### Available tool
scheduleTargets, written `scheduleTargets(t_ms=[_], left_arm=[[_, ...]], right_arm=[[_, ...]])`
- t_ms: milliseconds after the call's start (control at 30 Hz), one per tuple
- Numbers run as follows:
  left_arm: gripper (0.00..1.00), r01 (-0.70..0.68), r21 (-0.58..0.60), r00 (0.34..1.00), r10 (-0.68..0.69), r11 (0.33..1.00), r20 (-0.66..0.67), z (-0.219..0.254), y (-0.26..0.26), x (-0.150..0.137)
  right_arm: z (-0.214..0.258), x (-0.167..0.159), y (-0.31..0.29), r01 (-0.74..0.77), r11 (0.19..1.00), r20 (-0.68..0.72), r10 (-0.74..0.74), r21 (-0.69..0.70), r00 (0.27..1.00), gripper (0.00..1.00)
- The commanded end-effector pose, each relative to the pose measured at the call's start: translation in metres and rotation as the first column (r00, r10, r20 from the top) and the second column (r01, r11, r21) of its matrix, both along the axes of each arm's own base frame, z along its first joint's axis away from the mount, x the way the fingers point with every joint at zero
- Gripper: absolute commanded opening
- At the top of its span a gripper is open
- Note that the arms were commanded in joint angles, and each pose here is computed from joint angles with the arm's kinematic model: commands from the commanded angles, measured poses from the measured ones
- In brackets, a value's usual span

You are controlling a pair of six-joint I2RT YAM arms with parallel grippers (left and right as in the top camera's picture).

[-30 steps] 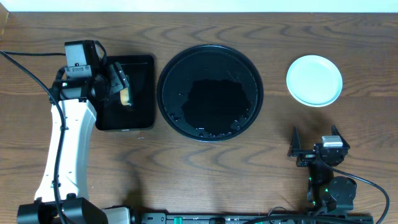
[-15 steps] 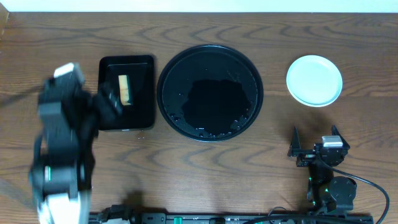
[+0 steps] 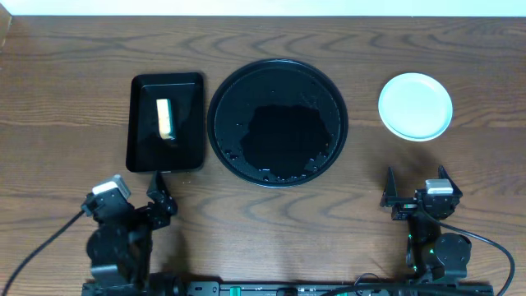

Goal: Clean dirty plates on tray and stack at the side

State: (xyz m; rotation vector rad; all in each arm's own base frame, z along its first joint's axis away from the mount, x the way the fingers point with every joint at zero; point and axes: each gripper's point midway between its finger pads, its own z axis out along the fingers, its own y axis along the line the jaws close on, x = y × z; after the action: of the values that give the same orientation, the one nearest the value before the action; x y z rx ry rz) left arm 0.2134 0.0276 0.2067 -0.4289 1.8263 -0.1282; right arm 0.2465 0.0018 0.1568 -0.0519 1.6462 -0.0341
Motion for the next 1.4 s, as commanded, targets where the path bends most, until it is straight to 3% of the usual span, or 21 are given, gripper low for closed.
scheduleTargets(t_ms=[0, 133, 300, 533, 833, 1367], left_arm=[[0.83, -0.019, -0.082, 0.988, 0.032, 0.996, 0.149, 0.006, 0.001, 0.009], [0.83, 0.02, -0.153, 0.896, 0.05, 0.988, 0.441, 0.045, 0.001, 0.016], [0.83, 0.071, -0.13, 0.812, 0.019, 0.989, 0.583, 0.058, -0.005, 0.016], [0.83, 0.067, -0.142, 0.894, 0.004, 0.988, 0.449, 0.003, -0.01, 0.03], [0.83, 0.049, 0.039, 0.988, -0.054, 0.998, 0.142, -0.071, -0.009, 0.03], [0.83, 0.055, 0.073, 0.989, -0.065, 0.996, 0.134, -0.071, -0.009, 0.03]], right_arm=[[0.0, 0.0, 0.002, -0.006, 1.0, 0.001, 0.006, 0.016, 1.0, 0.99], [0.0, 0.0, 0.002, -0.006, 1.0, 0.001, 0.006, 0.016, 1.0, 0.99], [0.0, 0.0, 0.002, -0.006, 1.0, 0.001, 0.006, 0.016, 1.0, 0.99], [0.0, 0.0, 0.002, -0.006, 1.0, 0.001, 0.006, 0.016, 1.0, 0.99], [0.0, 0.0, 0.002, -0.006, 1.0, 0.001, 0.006, 0.016, 1.0, 0.99], [0.0, 0.0, 0.002, -0.006, 1.0, 0.001, 0.006, 0.016, 1.0, 0.99]])
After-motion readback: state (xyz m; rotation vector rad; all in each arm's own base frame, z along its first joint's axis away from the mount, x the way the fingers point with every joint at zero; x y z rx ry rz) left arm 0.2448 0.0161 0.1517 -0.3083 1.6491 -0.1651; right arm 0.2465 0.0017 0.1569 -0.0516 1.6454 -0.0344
